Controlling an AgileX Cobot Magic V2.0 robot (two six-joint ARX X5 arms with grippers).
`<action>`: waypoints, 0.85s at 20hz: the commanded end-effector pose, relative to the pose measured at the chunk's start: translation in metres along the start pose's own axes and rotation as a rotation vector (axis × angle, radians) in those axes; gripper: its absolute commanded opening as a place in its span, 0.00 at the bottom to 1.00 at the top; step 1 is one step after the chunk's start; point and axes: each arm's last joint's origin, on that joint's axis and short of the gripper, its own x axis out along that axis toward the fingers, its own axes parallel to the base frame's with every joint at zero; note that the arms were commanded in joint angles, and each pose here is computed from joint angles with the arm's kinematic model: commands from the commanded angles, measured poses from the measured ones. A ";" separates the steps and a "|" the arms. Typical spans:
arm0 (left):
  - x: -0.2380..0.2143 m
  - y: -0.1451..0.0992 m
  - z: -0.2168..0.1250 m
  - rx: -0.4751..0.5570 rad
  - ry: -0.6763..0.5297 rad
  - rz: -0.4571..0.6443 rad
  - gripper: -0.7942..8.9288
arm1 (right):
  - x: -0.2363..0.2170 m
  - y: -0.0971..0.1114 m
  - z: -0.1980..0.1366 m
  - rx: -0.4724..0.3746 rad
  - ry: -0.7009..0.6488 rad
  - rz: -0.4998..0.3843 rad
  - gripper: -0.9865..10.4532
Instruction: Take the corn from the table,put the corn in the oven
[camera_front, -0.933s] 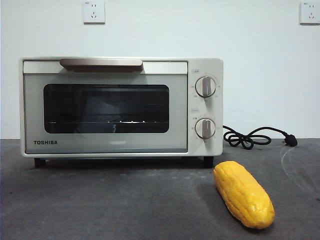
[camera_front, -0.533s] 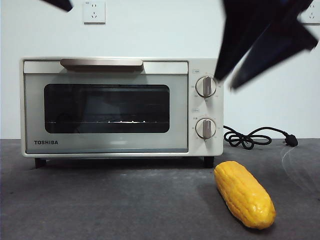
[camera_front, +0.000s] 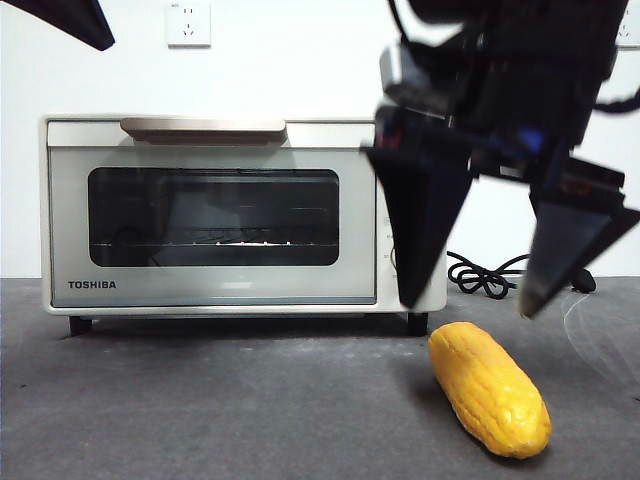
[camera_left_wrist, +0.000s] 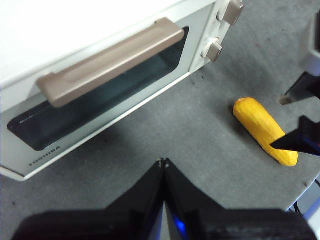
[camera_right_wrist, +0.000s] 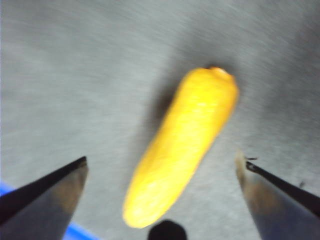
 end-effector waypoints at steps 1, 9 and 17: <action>0.001 0.000 -0.001 0.012 0.013 0.000 0.08 | 0.013 0.001 0.001 0.008 0.040 -0.018 0.53; 0.001 0.000 -0.003 0.008 0.035 -0.001 0.08 | 0.036 0.001 0.004 0.016 0.097 -0.034 0.52; 0.001 0.000 -0.005 0.006 0.052 -0.001 0.08 | 0.048 0.001 0.004 0.013 0.129 -0.063 0.07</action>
